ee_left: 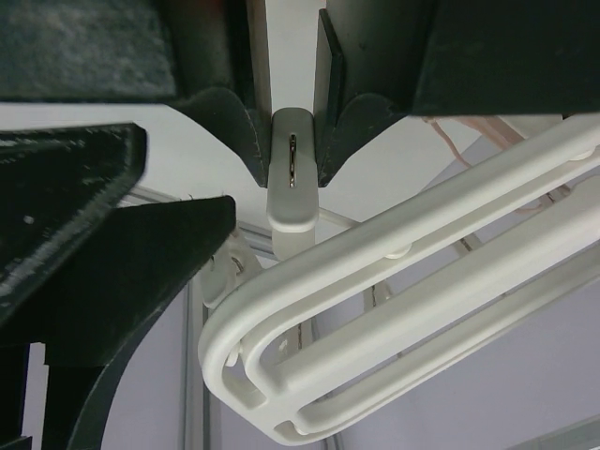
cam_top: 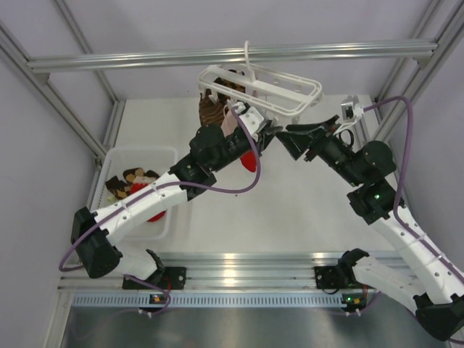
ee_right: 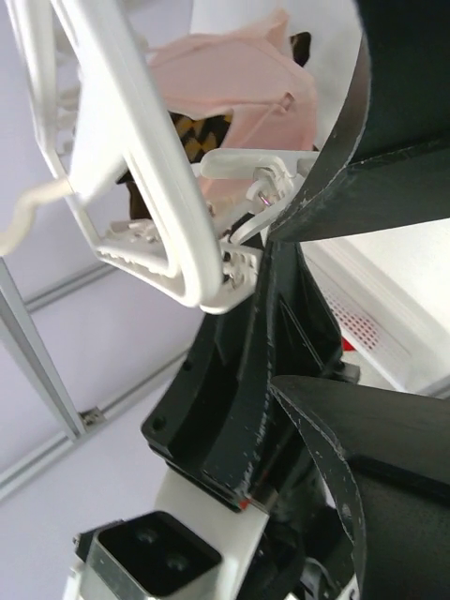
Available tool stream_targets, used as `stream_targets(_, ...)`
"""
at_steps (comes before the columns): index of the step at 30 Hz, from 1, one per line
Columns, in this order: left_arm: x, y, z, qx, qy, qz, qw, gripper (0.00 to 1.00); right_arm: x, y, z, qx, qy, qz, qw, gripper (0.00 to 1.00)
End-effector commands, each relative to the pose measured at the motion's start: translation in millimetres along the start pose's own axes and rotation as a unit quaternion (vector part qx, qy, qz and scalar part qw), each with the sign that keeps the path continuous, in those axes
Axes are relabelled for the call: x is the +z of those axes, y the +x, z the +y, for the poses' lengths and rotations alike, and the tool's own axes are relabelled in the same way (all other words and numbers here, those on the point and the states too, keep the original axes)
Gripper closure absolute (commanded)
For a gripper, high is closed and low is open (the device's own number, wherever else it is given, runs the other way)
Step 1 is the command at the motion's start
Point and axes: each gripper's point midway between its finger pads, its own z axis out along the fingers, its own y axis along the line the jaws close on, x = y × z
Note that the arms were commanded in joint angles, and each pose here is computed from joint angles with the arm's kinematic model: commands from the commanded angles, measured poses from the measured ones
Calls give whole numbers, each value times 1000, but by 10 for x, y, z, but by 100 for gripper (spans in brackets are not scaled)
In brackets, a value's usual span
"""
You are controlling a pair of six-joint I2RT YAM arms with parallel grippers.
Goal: Clip the socks to the hanger
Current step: Open the clamp at the hanger.
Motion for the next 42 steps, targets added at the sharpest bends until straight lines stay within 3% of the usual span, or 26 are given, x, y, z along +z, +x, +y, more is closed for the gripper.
stream_targets(1,-83,-222,-155,9,33,-31,999,100,79,-315,13,-36,2,-75,997,42)
stream_targets(16,-27,-198,-391,58,70,-33,995,100,305,-395,-76,-53,5,-97,994,42)
stream_targets(22,6,-163,-421,66,71,-23,995,100,338,-369,-111,-59,8,-91,994,47)
stream_targets(24,11,-146,-431,67,72,-18,995,100,342,-357,-111,-60,7,-89,994,55)
stream_targets(26,10,-122,-452,67,77,-14,995,100,342,-369,-128,-59,13,-91,994,76)
stream_targets(28,4,-113,-468,65,80,-12,995,100,338,-382,-120,-57,13,-92,994,85)
stream_targets(29,-4,-98,-475,62,81,-9,995,100,338,-387,-122,-58,13,-93,994,93)
stream_targets(31,-15,-91,-488,58,84,-7,995,96,331,-387,-112,-57,12,-93,994,100)
stream_targets(36,-76,-89,-466,27,72,4,997,60,315,-397,-96,-57,9,-94,994,100)
stream_targets(42,-317,-221,-301,0,27,14,1000,51,307,-439,-120,-58,14,-95,994,100)
